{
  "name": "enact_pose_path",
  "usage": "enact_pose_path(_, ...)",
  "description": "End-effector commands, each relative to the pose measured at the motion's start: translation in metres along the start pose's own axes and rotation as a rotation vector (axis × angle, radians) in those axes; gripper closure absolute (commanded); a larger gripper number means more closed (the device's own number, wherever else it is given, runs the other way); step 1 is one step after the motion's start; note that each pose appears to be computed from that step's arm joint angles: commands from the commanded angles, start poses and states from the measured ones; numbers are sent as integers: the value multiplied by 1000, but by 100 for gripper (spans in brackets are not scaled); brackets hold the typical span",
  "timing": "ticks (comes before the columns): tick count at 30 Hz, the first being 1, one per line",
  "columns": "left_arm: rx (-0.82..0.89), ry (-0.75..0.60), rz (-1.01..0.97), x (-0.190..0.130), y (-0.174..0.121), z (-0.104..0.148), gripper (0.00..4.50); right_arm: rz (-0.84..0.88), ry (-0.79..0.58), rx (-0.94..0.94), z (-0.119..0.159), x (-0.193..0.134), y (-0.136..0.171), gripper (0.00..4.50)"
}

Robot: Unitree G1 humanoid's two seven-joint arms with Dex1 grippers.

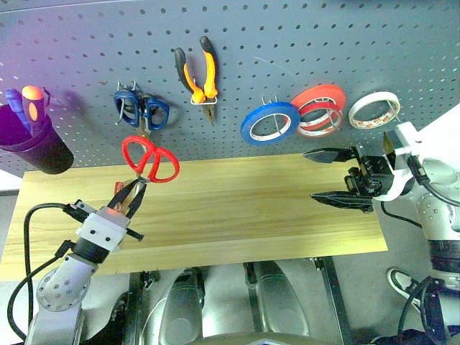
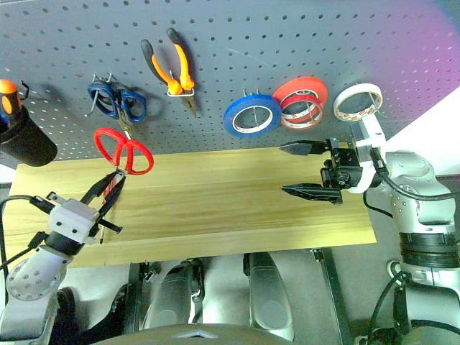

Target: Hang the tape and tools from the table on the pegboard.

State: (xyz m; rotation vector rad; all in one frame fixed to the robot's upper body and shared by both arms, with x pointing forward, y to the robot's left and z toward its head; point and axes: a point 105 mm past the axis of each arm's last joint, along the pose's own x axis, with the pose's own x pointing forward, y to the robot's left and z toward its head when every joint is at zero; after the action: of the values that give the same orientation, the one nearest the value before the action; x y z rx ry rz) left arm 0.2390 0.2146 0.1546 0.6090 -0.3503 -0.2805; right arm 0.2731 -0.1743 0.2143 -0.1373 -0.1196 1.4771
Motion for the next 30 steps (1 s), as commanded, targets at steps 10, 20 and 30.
enact_pose_path(10,24,-63,76,6,15,20,424,-11,3,-41,4,-3,-5,0)
enact_pose_path(20,-28,-52,112,22,20,17,424,-22,9,-42,3,-3,-7,0)
enact_pose_path(30,-166,34,125,40,18,-5,389,-33,9,-48,5,-2,-6,0)
